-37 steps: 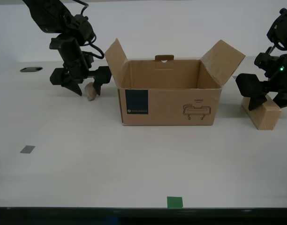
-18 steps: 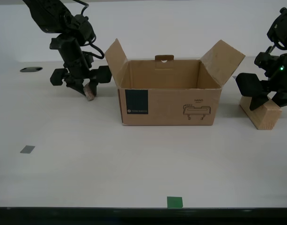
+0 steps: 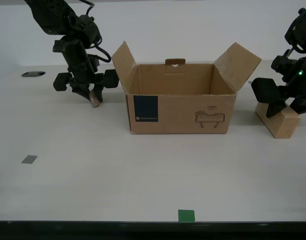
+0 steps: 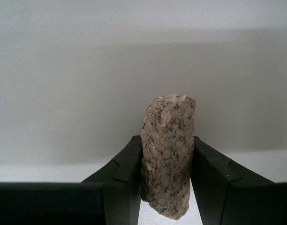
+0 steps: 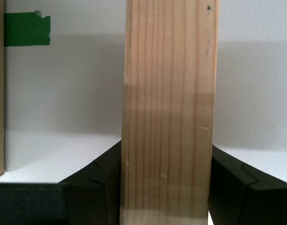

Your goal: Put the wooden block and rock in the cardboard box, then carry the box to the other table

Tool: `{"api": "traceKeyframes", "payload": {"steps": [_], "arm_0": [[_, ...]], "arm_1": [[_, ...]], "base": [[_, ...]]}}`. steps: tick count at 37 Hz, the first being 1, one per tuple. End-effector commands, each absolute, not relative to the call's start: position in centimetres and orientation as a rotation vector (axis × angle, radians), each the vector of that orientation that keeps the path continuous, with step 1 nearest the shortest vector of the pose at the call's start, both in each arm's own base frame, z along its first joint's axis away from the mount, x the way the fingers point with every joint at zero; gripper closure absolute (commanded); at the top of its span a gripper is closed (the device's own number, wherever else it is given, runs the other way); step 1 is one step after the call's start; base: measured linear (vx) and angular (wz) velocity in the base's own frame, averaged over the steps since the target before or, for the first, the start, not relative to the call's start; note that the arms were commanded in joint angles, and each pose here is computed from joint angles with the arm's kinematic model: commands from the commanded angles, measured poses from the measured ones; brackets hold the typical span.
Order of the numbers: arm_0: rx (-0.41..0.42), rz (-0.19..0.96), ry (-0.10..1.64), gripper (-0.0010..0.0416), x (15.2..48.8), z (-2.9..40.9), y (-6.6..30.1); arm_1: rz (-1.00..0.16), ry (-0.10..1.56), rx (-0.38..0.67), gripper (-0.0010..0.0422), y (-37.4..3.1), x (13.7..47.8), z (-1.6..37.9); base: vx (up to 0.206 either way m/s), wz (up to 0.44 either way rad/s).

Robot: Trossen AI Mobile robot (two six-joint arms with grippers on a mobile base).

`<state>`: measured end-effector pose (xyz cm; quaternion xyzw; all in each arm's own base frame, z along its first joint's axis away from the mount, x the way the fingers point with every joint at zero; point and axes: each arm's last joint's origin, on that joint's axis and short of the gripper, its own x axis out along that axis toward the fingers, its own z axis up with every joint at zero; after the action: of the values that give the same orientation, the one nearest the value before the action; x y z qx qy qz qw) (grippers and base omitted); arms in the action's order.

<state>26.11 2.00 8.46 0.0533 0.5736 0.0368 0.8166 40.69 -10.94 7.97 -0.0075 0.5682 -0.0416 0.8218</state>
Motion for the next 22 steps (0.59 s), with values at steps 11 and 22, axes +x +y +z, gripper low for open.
{"api": "traceKeyframes", "payload": {"steps": [11,22], "arm_0": [[0.121,0.068,1.233,0.0407,26.0,8.5,2.0],[0.134,0.061,1.207,0.0407,25.9,9.6,2.0]], "arm_1": [[-0.1,1.134,-0.027,0.0413,-11.0,40.8,10.9],[-0.124,1.064,-0.016,0.0413,-10.9,40.4,14.4]], "base": [[0.0,0.0],[0.0,0.0]]}}
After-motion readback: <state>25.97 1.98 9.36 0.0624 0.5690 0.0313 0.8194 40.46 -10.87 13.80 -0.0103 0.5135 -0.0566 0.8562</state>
